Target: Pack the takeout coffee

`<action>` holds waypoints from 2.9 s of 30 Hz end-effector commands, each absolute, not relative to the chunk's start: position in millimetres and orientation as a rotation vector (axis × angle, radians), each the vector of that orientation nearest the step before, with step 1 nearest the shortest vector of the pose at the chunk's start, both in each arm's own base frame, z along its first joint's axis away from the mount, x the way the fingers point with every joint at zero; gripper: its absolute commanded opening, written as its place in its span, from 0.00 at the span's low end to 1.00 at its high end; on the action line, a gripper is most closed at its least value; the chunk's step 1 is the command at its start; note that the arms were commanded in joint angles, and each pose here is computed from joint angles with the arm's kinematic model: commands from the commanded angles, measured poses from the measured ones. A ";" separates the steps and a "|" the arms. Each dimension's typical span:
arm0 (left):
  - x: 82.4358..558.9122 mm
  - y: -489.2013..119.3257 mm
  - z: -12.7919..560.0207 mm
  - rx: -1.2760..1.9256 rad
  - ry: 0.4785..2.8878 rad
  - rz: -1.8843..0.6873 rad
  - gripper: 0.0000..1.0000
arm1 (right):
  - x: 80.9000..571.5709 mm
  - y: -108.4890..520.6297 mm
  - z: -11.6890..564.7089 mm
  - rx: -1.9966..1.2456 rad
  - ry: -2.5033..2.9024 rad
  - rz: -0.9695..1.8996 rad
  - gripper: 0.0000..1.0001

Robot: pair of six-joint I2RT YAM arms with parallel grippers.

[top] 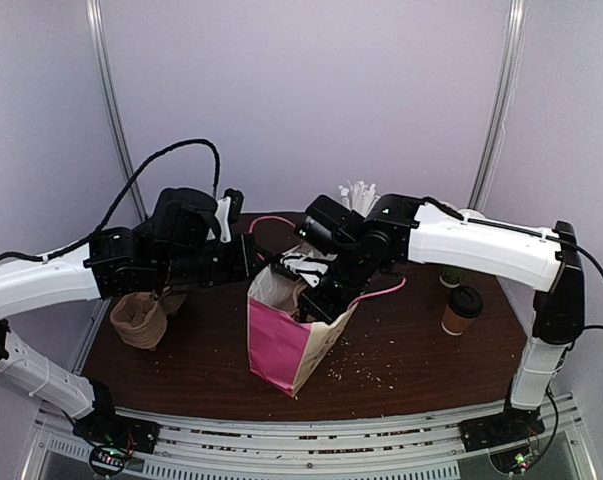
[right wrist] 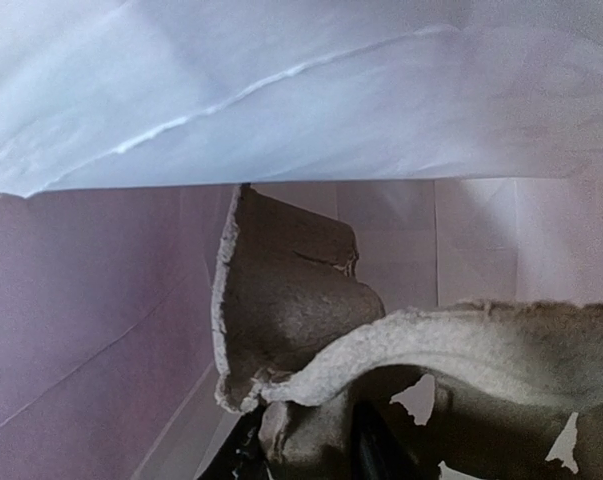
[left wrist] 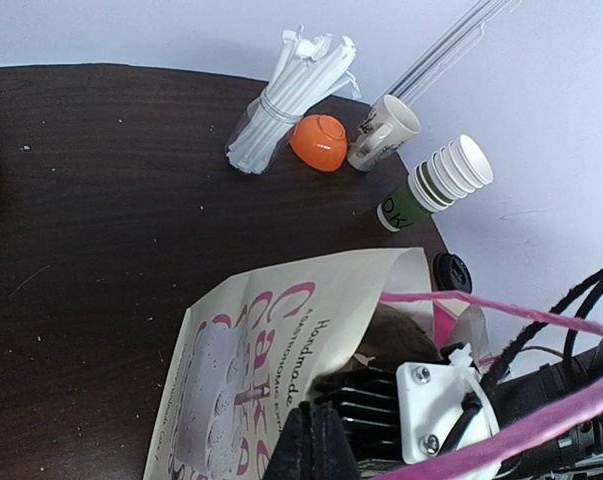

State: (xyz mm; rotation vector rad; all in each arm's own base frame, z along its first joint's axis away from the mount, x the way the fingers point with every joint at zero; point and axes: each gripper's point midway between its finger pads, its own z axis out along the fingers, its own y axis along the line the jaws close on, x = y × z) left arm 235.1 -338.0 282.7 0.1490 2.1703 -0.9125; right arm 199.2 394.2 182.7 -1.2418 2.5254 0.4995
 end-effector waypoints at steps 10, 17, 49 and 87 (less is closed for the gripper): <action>230.0 -349.5 295.7 0.172 2.127 -1.010 0.00 | 242.5 416.5 207.1 -1.054 2.441 0.520 0.29; 229.9 -351.8 292.9 0.177 2.133 -1.014 0.00 | 252.8 417.9 189.2 -0.992 2.477 0.523 0.29; 249.9 -314.3 302.7 -0.055 2.084 -0.895 0.00 | 218.7 399.5 164.3 -1.247 2.459 0.586 0.29; 245.4 -331.4 296.4 0.006 2.108 -0.953 0.00 | 226.3 414.6 136.1 -1.291 2.546 0.549 0.28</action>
